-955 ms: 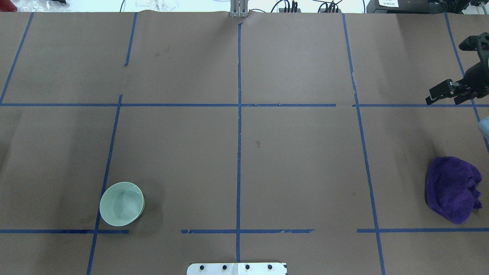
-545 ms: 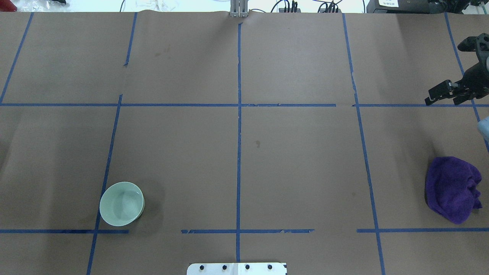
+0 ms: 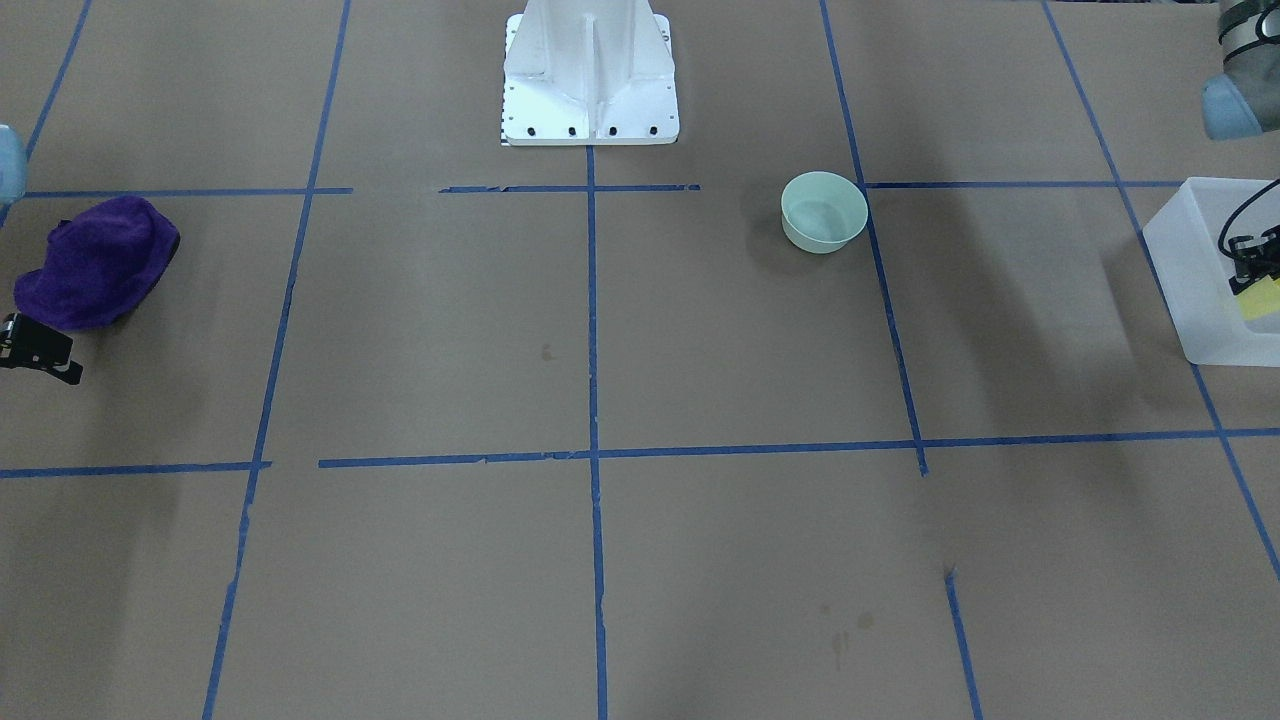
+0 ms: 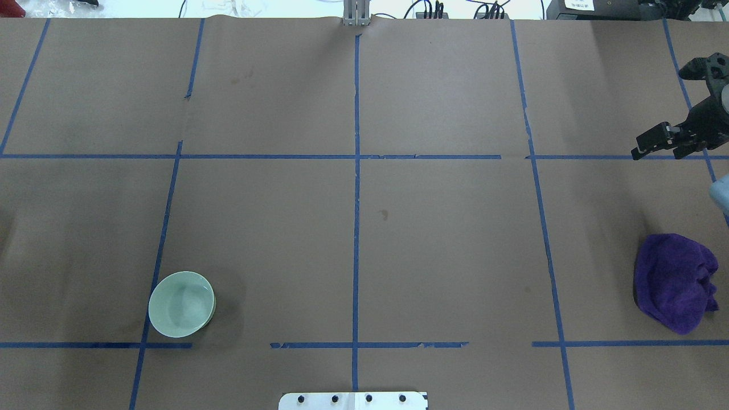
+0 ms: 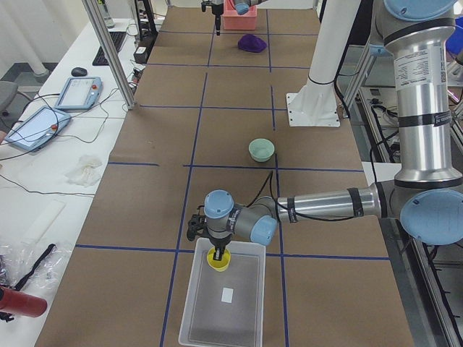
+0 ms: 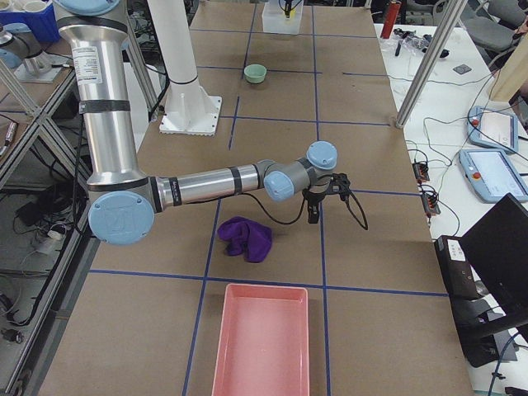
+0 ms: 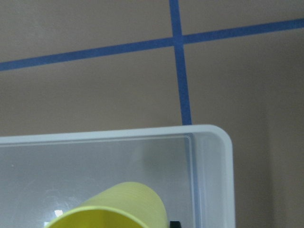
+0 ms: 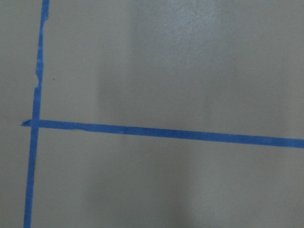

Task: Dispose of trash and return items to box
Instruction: 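Open the left gripper to drop the yellow cup into the clear bin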

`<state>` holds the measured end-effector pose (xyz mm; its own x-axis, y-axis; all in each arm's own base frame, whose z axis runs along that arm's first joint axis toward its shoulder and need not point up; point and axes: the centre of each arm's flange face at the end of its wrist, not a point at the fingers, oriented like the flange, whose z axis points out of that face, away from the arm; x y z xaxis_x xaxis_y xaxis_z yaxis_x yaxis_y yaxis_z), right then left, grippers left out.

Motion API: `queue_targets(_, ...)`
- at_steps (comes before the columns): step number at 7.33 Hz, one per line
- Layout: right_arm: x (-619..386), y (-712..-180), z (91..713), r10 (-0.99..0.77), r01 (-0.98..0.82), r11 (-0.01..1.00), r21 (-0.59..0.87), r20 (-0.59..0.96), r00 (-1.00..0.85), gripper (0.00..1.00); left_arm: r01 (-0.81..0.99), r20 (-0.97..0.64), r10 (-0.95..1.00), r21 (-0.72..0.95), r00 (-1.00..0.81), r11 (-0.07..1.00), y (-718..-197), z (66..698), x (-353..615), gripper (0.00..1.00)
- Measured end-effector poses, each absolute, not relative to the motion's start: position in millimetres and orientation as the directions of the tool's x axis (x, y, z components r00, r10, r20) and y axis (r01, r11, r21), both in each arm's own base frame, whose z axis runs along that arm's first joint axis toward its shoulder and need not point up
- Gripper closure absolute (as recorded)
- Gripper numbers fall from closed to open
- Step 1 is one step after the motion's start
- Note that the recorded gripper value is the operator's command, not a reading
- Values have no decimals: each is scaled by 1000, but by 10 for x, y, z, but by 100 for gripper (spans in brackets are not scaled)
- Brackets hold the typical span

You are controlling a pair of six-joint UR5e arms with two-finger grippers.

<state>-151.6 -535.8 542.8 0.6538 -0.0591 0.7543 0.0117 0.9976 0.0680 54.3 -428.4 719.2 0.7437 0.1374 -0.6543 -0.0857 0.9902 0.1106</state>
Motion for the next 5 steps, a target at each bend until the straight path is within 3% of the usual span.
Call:
queue_targets(4,-1516,-5353,5436,-58,12,998,67,754,654,0,-95,-652,133,94,746,991,-4037,7353,500,97)
queue_targets(5,-1516,-5352,5437,-58,12,998,66,754,654,0,-96,-652,132,92,747,991,-3910,7432,458,89)
